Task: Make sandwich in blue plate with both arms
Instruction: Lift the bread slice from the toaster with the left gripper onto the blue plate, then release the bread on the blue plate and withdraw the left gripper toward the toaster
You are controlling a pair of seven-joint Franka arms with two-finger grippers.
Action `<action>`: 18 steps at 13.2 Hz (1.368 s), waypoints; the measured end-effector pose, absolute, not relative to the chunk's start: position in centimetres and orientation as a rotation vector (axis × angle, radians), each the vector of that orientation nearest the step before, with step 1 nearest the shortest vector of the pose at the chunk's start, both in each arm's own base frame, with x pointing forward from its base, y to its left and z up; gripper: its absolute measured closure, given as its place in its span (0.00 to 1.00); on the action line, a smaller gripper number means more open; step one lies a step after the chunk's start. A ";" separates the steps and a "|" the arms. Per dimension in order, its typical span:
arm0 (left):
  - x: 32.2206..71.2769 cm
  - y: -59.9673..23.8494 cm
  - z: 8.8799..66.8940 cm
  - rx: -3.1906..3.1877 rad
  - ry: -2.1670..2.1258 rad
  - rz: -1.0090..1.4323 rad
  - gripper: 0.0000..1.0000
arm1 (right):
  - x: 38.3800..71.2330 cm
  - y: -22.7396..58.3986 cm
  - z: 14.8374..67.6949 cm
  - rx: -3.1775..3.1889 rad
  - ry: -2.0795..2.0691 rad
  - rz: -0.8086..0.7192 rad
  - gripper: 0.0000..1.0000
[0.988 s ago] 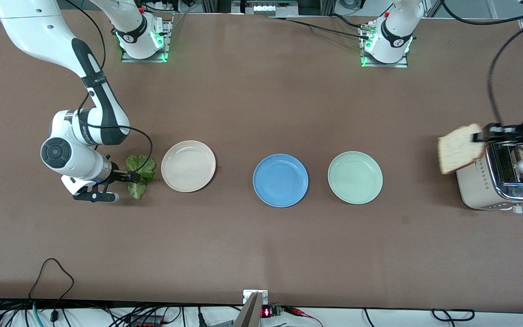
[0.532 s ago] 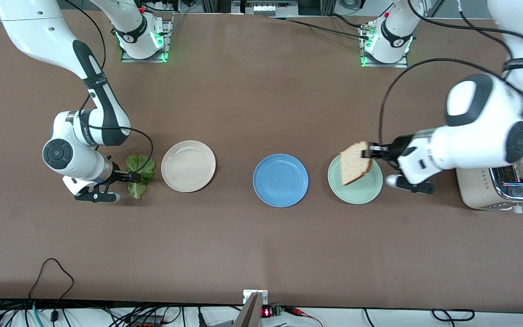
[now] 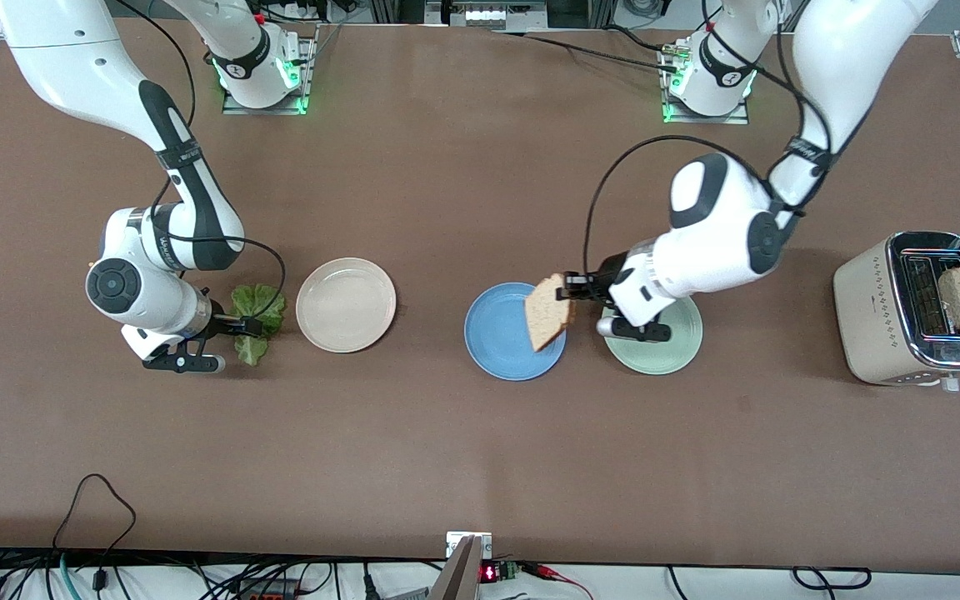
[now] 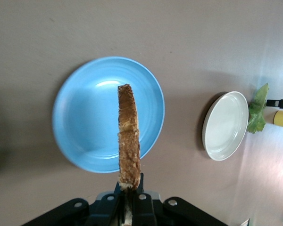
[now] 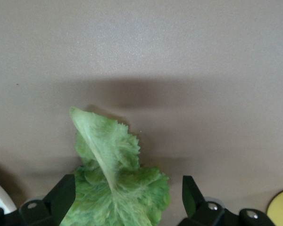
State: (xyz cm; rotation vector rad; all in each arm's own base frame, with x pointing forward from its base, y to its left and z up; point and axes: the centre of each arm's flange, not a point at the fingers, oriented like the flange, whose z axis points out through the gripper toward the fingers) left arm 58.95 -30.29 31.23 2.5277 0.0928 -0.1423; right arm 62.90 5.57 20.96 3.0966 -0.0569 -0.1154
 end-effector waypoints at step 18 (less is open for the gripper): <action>62.0 -27.7 21.9 2.442 0.195 -0.108 0.03 | 63.5 7.0 17.6 3.105 -0.019 -0.050 0.17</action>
